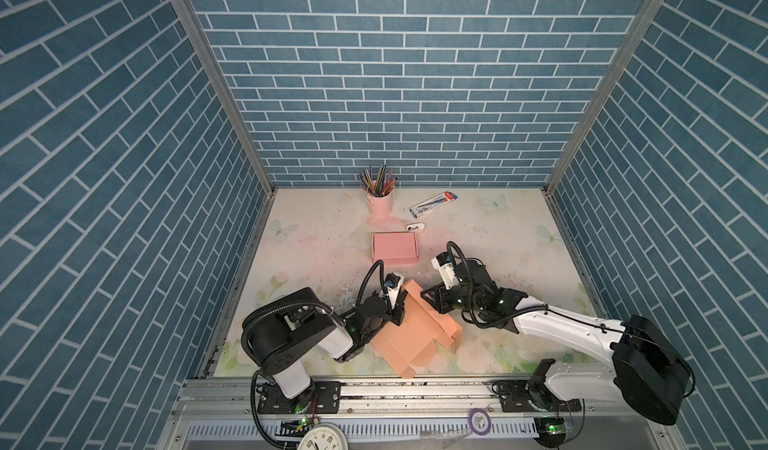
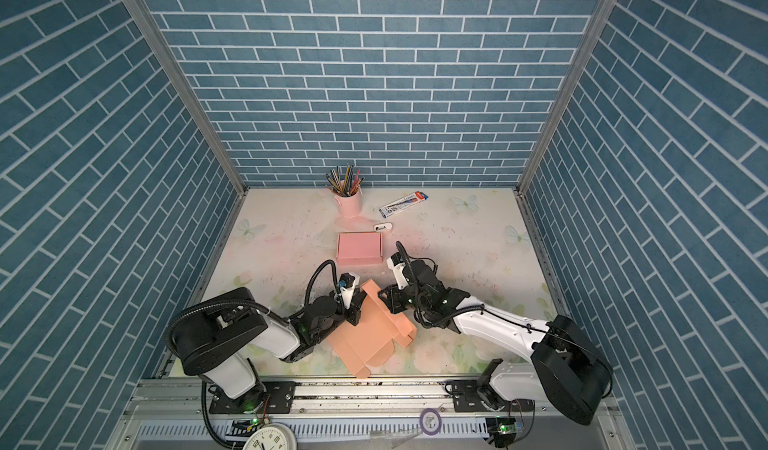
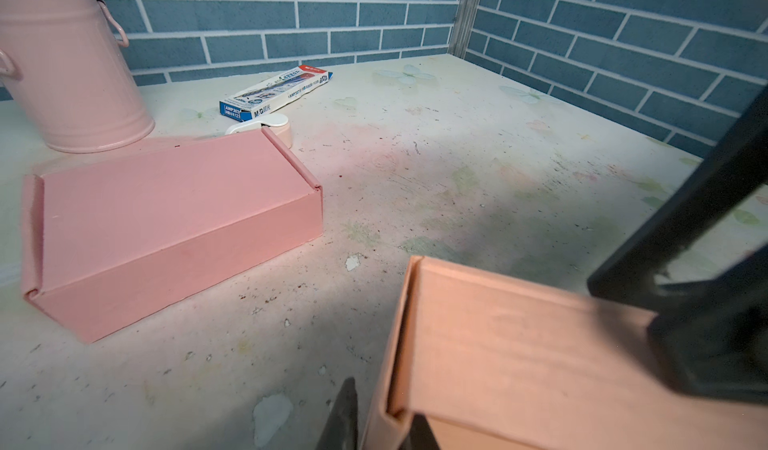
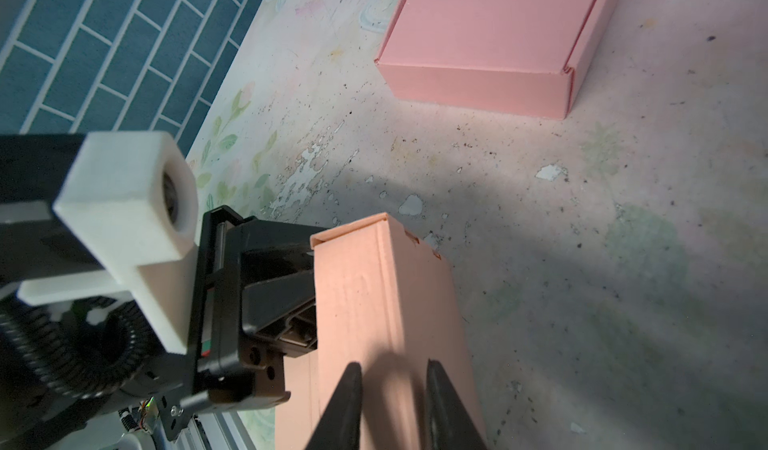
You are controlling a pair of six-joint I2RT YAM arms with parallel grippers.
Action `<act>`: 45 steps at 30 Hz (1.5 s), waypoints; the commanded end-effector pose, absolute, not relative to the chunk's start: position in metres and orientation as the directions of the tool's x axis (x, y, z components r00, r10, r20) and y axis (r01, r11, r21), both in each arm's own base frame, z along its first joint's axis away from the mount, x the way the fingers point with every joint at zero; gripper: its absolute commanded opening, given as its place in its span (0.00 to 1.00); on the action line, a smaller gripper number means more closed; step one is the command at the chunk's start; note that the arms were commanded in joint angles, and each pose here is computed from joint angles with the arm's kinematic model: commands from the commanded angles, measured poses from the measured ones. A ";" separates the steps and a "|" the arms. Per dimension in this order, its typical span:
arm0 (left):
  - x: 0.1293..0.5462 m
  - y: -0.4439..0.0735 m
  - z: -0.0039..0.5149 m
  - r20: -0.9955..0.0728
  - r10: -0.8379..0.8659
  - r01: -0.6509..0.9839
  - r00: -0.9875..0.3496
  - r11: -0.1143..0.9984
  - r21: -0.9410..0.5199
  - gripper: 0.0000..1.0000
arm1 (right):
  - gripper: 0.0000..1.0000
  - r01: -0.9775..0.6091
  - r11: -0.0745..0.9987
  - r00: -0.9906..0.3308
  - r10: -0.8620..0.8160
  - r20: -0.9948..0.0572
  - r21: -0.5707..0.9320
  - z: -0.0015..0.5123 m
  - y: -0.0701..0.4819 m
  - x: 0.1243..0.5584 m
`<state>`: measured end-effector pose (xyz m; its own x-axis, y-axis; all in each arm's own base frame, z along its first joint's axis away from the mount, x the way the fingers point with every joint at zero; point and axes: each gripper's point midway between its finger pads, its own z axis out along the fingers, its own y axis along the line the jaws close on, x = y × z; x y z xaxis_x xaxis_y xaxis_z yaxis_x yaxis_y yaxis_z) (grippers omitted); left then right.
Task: Fold the paper box
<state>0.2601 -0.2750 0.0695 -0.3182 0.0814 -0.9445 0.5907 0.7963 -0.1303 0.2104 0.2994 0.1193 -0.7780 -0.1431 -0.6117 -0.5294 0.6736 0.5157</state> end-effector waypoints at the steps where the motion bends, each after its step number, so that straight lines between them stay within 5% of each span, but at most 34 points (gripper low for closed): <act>1: 0.261 -0.273 0.080 -0.954 0.047 0.589 -0.295 0.796 -0.142 0.17 | 0.30 -0.513 0.696 -0.773 -0.121 -0.623 0.502 0.135 0.292 0.213; 10: 0.262 -0.262 0.084 -0.949 0.018 0.546 -0.316 0.821 -0.166 0.15 | 0.36 -0.512 0.772 -0.703 -0.124 -0.700 0.377 0.174 0.267 0.199; 23: 0.269 -0.252 0.086 -0.939 -0.012 0.475 -0.344 0.861 -0.185 0.13 | 0.07 -0.464 0.853 -0.687 -0.178 -0.704 0.237 0.179 0.244 0.169; 45: 0.269 -0.244 0.084 -0.937 -0.026 0.444 -0.349 0.876 -0.190 0.13 | 0.00 -0.413 0.908 -0.709 -0.274 -0.649 0.067 0.140 0.232 0.179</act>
